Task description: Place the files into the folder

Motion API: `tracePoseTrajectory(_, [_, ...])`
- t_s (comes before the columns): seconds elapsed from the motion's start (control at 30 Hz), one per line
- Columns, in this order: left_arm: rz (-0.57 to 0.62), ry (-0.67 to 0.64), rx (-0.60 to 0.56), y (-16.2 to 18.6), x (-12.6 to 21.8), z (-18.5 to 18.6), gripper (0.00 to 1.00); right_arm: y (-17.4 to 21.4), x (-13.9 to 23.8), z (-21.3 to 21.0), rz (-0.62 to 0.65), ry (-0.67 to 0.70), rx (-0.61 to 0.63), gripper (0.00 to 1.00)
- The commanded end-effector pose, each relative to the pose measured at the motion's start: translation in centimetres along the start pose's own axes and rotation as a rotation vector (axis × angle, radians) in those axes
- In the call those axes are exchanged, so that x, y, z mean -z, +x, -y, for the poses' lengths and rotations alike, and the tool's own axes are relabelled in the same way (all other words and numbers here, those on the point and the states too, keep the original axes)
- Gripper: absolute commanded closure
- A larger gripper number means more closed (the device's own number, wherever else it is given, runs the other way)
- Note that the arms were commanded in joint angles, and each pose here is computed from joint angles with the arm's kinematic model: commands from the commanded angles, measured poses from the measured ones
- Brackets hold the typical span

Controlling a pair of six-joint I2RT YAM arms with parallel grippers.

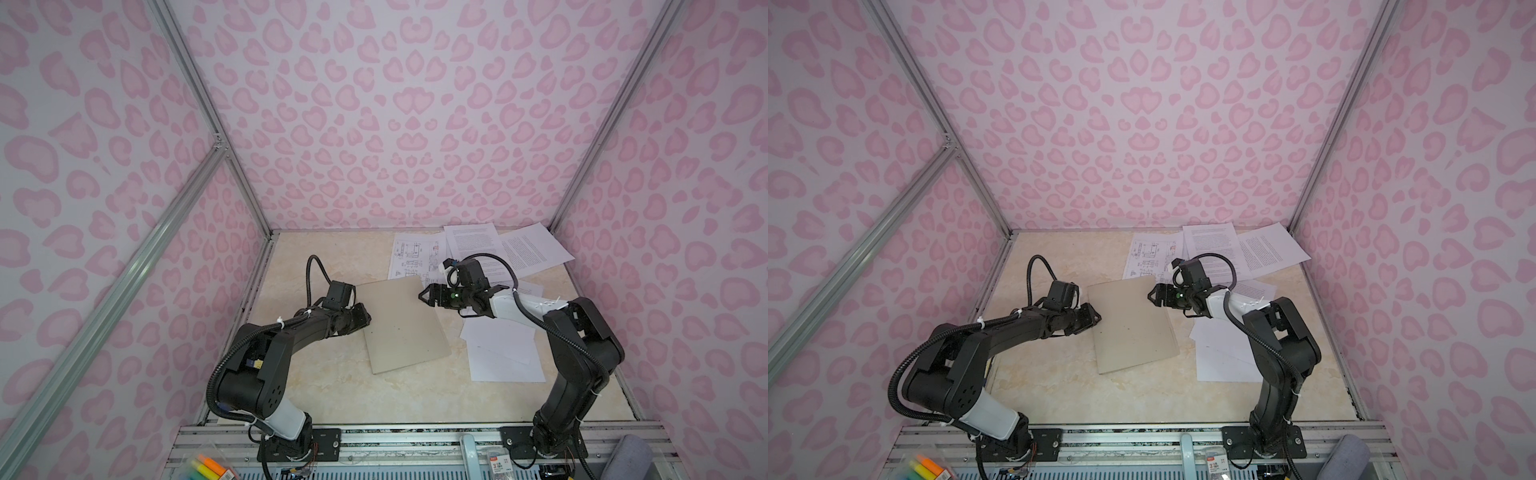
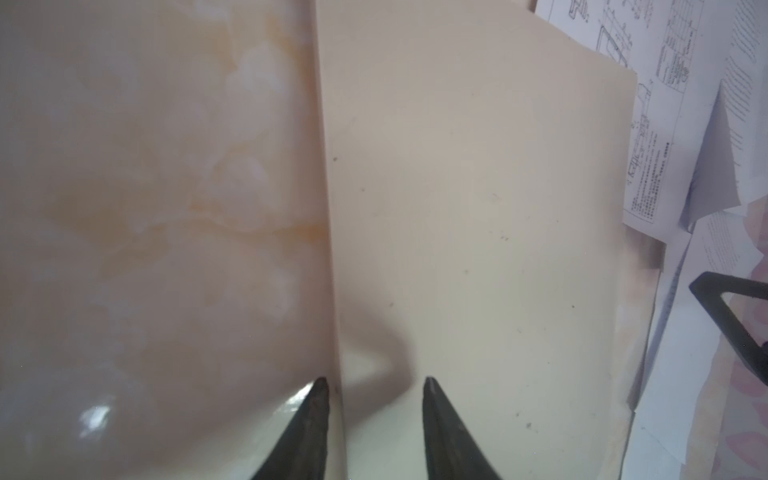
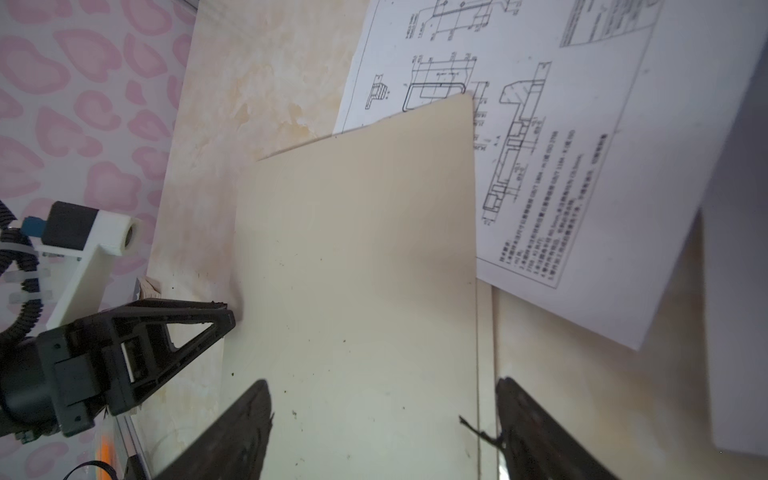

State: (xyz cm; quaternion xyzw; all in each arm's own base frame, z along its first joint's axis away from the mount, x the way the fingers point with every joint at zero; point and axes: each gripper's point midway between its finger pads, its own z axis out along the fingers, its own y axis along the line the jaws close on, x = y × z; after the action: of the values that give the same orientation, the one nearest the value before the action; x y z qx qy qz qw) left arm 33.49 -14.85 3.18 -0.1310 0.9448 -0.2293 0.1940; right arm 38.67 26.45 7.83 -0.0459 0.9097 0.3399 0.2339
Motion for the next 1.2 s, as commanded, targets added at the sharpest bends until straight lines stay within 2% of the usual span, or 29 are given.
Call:
tracePoseTrajectory(0.0, [0.004,-0.006,-0.008,0.0,-0.1,-0.4,0.63,0.3,-0.9,0.3,-0.038,0.01,0.025,0.15])
tracePoseTrajectory(0.07, [0.004,-0.013,-0.005,0.0,-0.1,-0.7,0.63,-0.2,-1.5,0.4,-0.038,0.024,0.039,0.16])
tracePoseTrajectory(0.13, [-0.002,-0.014,-0.005,0.2,-0.2,-0.8,0.67,-1.0,-2.0,0.5,-0.034,0.045,0.063,0.16])
tracePoseTrajectory(0.57, [-0.016,0.006,-0.002,0.4,-0.8,-0.7,0.68,-5.7,-7.1,0.6,-0.069,0.038,0.169,0.16])
tracePoseTrajectory(0.97, [-0.022,0.015,0.003,0.3,-1.2,-0.6,0.69,-6.6,-9.1,2.7,-0.051,0.071,0.212,0.16])
tracePoseTrajectory(1.17, [-0.023,0.022,0.009,0.2,-1.4,-0.5,0.69,-5.5,-9.6,2.6,-0.093,0.05,0.199,0.17])
